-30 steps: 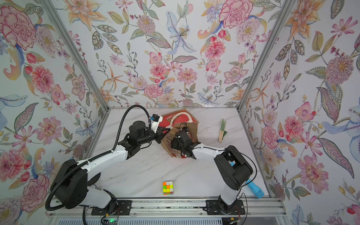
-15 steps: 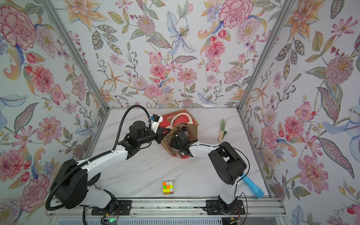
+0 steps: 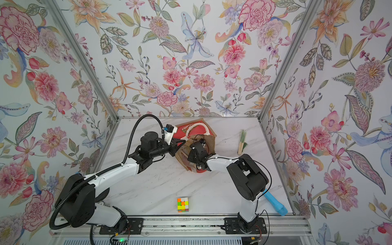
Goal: Take out the folding fans from the tote bags
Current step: Pick up the folding fan from the canvas bag.
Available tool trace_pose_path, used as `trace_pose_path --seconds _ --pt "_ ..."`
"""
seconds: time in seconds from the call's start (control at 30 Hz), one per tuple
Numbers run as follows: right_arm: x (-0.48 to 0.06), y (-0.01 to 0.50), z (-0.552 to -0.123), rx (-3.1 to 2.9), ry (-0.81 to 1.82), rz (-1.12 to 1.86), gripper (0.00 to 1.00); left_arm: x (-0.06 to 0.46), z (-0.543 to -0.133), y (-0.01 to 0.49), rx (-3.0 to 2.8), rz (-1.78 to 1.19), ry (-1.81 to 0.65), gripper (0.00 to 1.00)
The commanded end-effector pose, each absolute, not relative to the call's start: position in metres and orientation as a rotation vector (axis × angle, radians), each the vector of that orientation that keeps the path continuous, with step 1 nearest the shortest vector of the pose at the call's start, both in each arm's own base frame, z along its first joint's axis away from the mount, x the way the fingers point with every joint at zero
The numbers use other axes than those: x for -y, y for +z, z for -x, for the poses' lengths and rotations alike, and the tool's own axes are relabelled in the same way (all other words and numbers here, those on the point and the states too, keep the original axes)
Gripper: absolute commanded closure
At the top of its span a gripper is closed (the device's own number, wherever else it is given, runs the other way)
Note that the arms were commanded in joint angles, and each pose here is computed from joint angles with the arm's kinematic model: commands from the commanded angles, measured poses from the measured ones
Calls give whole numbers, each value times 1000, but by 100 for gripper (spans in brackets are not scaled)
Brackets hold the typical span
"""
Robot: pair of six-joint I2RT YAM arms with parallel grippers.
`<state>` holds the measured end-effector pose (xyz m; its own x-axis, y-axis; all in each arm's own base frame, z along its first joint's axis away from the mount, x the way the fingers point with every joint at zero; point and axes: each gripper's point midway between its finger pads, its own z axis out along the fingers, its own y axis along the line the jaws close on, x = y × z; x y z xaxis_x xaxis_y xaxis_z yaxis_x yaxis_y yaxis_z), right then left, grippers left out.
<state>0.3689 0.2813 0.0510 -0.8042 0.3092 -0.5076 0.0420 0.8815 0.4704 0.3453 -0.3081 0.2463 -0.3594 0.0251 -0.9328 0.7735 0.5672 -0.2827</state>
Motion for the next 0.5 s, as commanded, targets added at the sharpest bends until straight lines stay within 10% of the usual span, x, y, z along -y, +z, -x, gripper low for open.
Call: trace_pose_path --seconds 0.0,0.47 --pt "-259 20 -348 -2557 490 -272 73 307 -343 259 -1738 -656 -941 100" --pt "-265 79 -336 -2527 650 -122 74 307 -347 253 -1756 -646 -930 100"
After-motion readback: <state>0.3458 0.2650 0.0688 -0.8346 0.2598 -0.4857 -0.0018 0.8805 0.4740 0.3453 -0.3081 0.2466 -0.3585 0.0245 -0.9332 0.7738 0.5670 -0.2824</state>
